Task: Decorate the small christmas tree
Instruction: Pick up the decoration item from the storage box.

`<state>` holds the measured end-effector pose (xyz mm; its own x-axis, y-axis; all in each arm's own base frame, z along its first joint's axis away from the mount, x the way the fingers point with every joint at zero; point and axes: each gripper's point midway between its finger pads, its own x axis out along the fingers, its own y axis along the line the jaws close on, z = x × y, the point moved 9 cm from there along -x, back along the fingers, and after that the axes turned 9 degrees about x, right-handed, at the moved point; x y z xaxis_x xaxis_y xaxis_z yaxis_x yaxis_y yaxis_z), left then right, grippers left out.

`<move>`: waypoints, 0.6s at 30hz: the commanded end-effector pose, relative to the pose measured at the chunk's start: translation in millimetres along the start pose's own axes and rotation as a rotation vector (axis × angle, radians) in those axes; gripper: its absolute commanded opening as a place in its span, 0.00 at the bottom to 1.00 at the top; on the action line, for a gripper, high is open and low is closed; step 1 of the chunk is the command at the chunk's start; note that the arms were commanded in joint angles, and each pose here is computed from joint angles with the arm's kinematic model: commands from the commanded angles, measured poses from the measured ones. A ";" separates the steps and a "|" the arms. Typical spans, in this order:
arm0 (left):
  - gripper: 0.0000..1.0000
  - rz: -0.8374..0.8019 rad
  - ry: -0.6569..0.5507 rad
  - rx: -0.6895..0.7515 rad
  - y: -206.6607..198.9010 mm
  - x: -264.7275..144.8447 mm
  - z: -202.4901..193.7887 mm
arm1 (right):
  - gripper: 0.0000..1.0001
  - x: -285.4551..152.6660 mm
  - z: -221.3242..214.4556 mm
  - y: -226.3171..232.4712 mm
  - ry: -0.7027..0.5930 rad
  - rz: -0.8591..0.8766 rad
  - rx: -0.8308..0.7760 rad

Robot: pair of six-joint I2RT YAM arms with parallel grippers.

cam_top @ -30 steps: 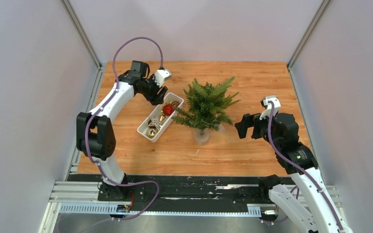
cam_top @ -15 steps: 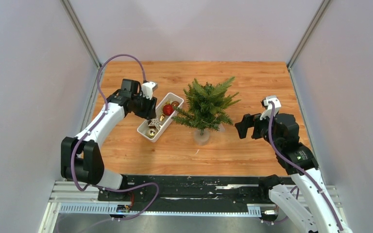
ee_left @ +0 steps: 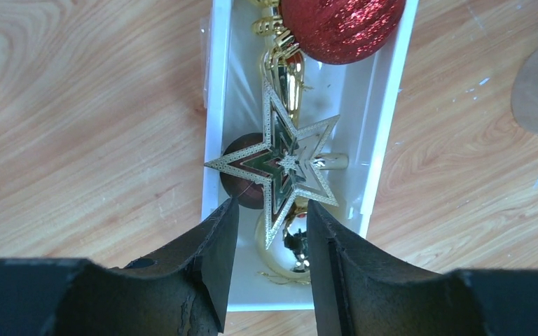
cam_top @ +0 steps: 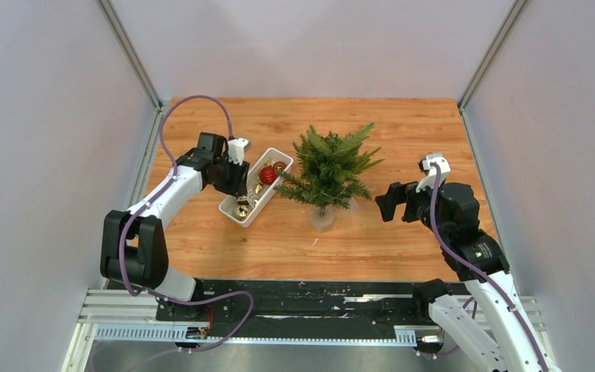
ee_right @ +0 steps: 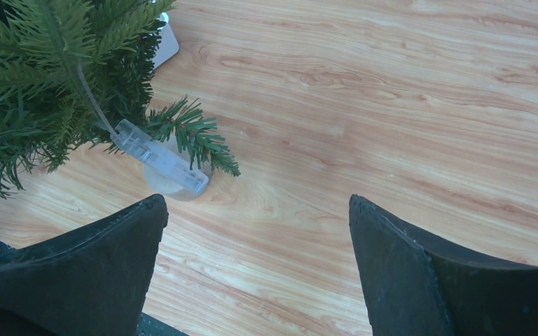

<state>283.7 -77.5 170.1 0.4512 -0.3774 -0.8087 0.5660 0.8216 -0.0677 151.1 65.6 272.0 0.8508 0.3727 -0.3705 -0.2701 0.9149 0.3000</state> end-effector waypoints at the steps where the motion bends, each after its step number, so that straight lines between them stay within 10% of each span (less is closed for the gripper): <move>1: 0.49 0.010 -0.001 -0.024 5.8 6.8 -2.4 | 1.00 1.3 4.9 0.1 -0.044 0.011 -0.013; 18: 0.34 -0.120 0.039 -0.087 -1.3 24.0 -6.1 | 1.00 -0.3 4.7 0.1 -0.054 0.012 -0.012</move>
<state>282.9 -81.5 145.9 0.3536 -0.4266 -0.8325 0.5570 0.8110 -0.1790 150.7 65.1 269.2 0.8521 0.3721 -0.3680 -0.2708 0.9152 0.2984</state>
